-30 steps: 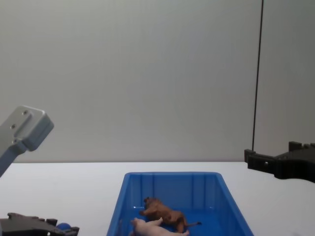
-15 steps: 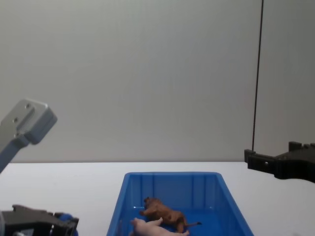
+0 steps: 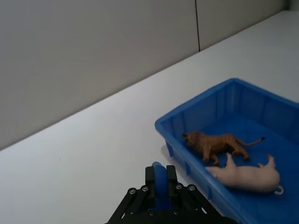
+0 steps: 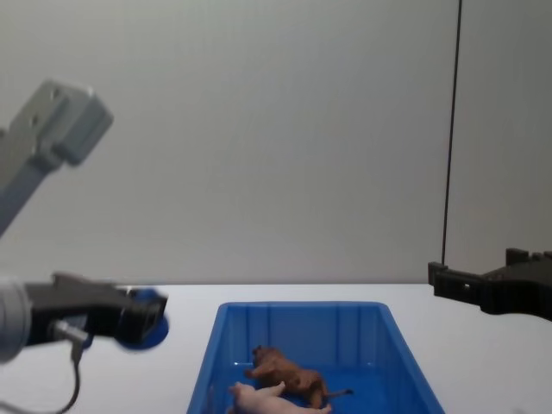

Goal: Pick up the two dolls from the table and place them into the box.

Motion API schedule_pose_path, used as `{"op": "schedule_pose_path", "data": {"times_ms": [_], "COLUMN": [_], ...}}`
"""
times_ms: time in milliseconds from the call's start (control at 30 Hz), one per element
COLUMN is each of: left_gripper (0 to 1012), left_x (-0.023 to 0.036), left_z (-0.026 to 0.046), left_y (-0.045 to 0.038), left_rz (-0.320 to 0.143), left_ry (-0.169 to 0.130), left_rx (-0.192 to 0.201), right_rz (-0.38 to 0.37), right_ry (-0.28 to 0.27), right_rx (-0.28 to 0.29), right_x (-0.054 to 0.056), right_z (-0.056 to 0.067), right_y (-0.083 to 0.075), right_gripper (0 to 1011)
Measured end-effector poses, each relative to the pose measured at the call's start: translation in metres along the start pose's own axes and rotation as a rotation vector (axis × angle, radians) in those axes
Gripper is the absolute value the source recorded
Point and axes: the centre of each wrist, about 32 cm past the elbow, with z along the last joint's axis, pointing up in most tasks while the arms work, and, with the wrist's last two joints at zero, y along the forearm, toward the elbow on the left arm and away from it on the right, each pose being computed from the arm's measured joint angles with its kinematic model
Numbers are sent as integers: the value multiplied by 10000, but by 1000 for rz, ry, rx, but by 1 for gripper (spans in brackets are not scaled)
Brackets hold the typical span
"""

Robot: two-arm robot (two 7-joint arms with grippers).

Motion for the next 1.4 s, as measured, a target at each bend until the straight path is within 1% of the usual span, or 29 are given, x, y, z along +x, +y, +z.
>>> {"op": "schedule_pose_path", "data": {"times_ms": [100,167,200,300,333,400,467,500,633,700,733,767,833,867,900,933,967,1000,1033,1067,1100,1167,1200,1233,1333,1400], "left_gripper": [132,116,108,101,95,85,84,84,89,153,189,225,254,280,300,357,378,435,446,476,533,577,639,639,756,788], "left_x": [4,5,5,4,4,0,-8,-20,-49,-81,-107,-117,-135,-153,-153,-171,-179,-193,-205,-205,-213,-224,-231,-235,-248,-253], "left_z": [62,118,150,199,227,258,286,314,367,398,421,430,447,464,464,480,488,500,512,512,522,532,542,546,559,565], "left_y": [-7,-16,-23,-37,-47,-61,-74,-91,-141,-179,-206,-217,-235,-253,-253,-270,-278,-290,-301,-301,-310,-319,-327,-331,-342,-347], "left_rz": [-18,-37,-53,-76,-91,-110,-130,-149,-201,-230,-247,-254,-269,-280,-280,-291,-296,-304,-312,-312,-318,-324,-329,-331,-339,-342], "left_ry": [-11,-19,-24,-28,-31,-33,-35,-35,-32,-29,-27,-27,-27,-26,-26,-26,-25,-25,-26,-26,-27,-27,-28,-28,-29,-29], "left_rx": [-32,-60,-78,-105,-121,-139,-157,-174,-210,-231,-244,-250,-261,-270,-270,-279,-283,-290,-297,-297,-302,-307,-312,-314,-321,-324], "right_rz": [0,0,0,0,0,0,0,0,0,0,0,0,0,0,0,0,0,0,0,0,0,0,0,0,0,0], "right_ry": [0,0,0,0,0,0,0,0,0,0,0,0,0,0,0,0,0,0,0,0,0,0,0,0,0,0], "right_rx": [0,0,0,0,0,0,0,0,0,0,0,0,0,0,0,0,0,0,0,0,0,0,0,0,0,0], "right_x": [0,0,0,0,0,0,0,0,0,0,0,0,0,0,0,0,0,0,0,0,0,0,0,0,0,0], "right_z": [0,0,0,0,0,0,0,0,0,0,0,0,0,0,0,0,0,0,0,0,0,0,0,0,0,0], "right_y": [0,0,0,0,0,0,0,0,0,0,0,0,0,0,0,0,0,0,0,0,0,0,0,0,0,0], "right_gripper": [1001,1001,1001,1001,1001,1001,1001,1001,1001,1001,1001,1001,1001,1001,1001,1001,1001,1001,1001,1001,1001,1001,1001,1001,1001,1001]}}
